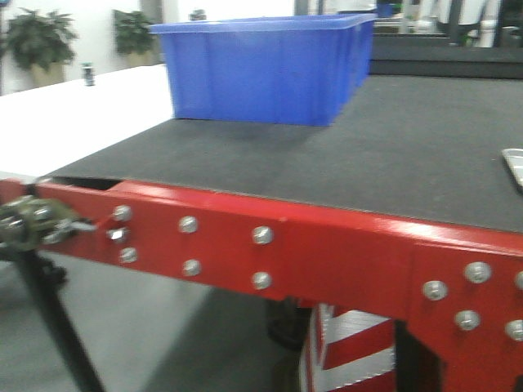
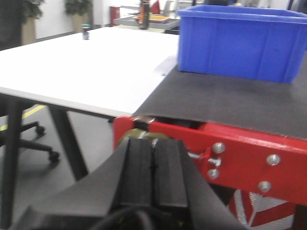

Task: Grab orange capacitor from left shelf to right conveyor
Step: 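Align the base with the conveyor beside the silver tray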

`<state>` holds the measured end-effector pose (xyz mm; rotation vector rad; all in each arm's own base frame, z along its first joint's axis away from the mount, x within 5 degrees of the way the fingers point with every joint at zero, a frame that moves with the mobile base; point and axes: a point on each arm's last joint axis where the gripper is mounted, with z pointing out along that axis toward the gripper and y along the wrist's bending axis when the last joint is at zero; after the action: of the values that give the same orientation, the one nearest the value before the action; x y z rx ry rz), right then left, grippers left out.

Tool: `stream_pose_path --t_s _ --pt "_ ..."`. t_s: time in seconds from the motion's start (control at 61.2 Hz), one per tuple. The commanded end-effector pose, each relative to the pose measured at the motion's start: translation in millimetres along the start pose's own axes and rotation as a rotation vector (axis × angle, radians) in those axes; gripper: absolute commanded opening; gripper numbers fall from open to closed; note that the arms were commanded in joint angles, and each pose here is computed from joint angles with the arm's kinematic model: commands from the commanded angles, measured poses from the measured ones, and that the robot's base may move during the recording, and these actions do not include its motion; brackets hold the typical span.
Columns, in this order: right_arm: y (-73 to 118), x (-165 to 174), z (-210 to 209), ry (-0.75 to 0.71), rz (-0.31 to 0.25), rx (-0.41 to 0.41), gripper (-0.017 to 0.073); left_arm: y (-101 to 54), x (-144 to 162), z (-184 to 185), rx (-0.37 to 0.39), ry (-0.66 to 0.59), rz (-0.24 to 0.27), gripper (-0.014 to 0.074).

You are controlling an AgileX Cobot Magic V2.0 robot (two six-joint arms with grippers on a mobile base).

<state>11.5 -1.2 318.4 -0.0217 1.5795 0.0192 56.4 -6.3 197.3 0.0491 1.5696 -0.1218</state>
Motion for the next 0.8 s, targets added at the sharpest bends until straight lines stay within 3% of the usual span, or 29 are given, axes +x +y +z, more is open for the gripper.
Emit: stream_pose_path --t_s 0.0,0.784 --pt "0.0 -17.1 -1.9 -0.104 -0.005 0.006 0.0050 0.3 -10.1 -1.5 -0.004 -0.102 -0.003 -0.0127" --pt "0.0 -17.1 -1.9 -0.104 -0.005 0.006 0.0050 0.3 -10.1 -1.5 -0.004 -0.102 -0.003 -0.0127"
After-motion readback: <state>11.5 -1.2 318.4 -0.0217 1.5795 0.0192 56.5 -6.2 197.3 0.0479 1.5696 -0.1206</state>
